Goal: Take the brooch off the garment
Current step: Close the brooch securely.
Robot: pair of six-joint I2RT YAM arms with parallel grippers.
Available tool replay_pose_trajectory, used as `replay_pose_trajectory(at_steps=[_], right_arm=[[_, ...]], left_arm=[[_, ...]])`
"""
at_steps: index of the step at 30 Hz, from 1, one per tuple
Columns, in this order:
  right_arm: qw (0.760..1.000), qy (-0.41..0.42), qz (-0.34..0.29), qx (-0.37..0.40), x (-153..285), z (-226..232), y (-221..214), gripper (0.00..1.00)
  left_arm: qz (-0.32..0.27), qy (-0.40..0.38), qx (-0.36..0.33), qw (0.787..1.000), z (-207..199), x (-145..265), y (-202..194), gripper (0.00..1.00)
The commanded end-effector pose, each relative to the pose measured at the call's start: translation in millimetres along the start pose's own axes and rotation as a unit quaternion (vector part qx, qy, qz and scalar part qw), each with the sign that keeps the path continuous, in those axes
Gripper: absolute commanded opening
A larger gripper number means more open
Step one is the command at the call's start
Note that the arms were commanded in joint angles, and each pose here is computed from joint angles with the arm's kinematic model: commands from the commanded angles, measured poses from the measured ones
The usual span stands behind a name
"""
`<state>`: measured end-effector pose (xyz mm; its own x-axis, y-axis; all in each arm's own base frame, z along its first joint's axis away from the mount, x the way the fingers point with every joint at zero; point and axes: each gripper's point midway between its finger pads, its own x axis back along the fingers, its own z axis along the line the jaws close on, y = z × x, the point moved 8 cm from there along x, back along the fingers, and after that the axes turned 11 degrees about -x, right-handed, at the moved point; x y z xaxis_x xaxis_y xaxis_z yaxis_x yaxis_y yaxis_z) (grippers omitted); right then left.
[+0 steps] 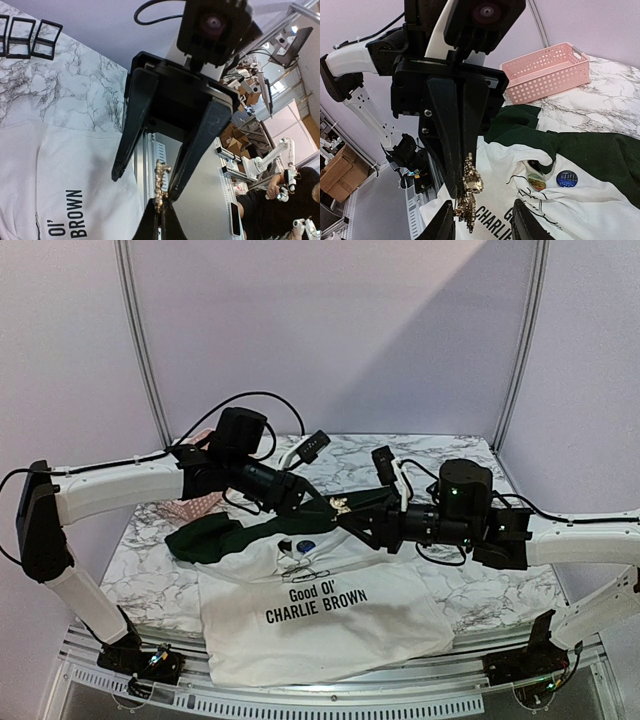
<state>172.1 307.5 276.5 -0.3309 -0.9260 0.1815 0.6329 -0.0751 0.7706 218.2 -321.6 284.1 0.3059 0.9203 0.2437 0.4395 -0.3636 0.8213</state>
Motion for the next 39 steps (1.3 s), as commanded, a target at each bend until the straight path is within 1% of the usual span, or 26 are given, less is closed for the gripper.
replay_pose_trajectory(at_steps=[1, 12, 20, 25, 39], right_arm=[[1.0, 0.018, 0.004, -0.014, 2.3, -3.7, -1.0, 0.37], [0.999, 0.022, 0.009, -0.034, 1.1, -9.8, -0.2, 0.3], [0.999, 0.008, 0.014, -0.039, -3.0, -15.5, -1.9, 0.28], [0.999, 0.002, 0.019, -0.046, -5.9, -19.0, -3.0, 0.21], [0.998, -0.002, 0.017, -0.061, -9.4, -22.9, -3.1, 0.06]], left_arm=[[0.007, -0.012, -0.015, 1.0, -11.7, 0.9, -1.6, 0.0], [0.014, -0.011, -0.018, 1.0, -12.8, -0.7, -3.0, 0.0], [0.015, -0.009, -0.021, 1.0, -13.4, -0.5, -2.7, 0.0], [0.014, -0.007, -0.024, 1.0, -14.2, -0.1, -2.2, 0.0], [0.021, -0.006, -0.032, 0.999, -17.9, -0.2, -3.4, 0.0]])
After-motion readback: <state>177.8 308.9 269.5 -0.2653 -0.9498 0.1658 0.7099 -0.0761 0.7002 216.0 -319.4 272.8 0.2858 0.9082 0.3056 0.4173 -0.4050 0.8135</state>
